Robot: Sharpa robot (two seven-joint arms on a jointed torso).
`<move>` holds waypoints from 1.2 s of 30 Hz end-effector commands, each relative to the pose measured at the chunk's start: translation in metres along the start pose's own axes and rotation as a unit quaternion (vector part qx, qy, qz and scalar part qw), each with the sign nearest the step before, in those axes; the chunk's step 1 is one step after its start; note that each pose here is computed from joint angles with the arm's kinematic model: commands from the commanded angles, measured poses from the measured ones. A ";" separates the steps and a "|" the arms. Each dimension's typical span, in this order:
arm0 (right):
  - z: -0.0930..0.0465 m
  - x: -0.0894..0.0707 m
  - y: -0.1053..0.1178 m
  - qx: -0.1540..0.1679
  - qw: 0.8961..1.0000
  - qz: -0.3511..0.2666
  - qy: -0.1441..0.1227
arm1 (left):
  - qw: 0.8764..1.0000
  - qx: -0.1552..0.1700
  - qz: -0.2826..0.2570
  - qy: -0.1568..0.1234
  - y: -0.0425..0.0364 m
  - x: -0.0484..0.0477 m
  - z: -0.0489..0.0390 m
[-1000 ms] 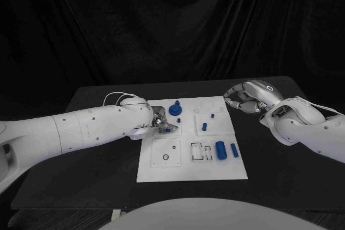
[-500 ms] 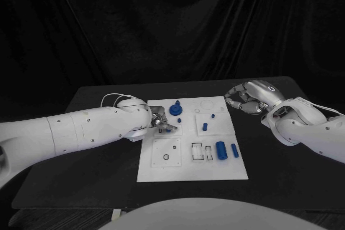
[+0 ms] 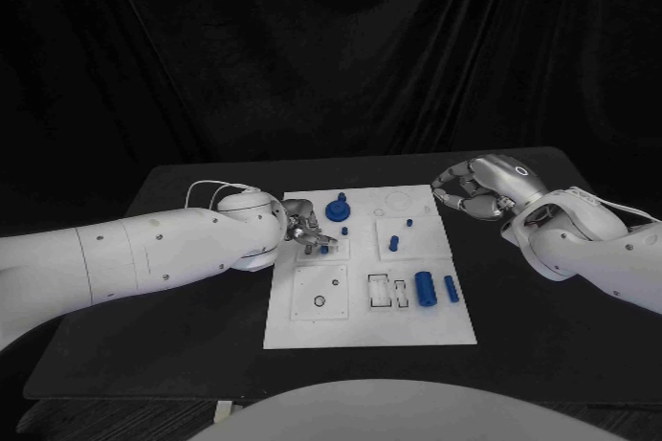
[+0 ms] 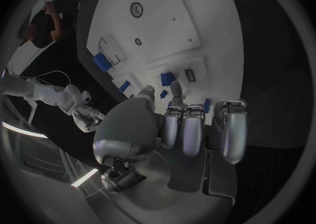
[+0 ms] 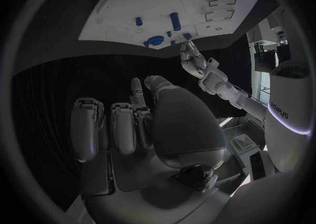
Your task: Assemble the parts on the task board
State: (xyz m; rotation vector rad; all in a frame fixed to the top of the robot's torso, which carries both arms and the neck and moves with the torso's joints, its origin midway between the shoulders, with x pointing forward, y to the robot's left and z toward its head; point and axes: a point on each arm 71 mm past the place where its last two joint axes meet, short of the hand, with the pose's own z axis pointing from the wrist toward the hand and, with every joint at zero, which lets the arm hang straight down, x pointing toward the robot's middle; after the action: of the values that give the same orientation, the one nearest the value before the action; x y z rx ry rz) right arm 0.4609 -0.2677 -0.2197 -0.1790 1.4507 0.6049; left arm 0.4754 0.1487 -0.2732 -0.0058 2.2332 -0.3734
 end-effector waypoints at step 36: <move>-0.001 0.002 -0.002 0.008 1.000 0.000 0.004 | 1.000 -0.002 0.027 0.012 -0.0058 -0.0018 0.0092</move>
State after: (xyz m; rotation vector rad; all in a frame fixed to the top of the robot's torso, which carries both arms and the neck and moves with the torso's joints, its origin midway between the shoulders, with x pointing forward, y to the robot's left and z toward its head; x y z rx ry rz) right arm 0.4609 -0.2682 -0.2205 -0.1785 1.4543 0.6031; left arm 0.4835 0.1431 -0.2759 0.0355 2.2378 -0.3381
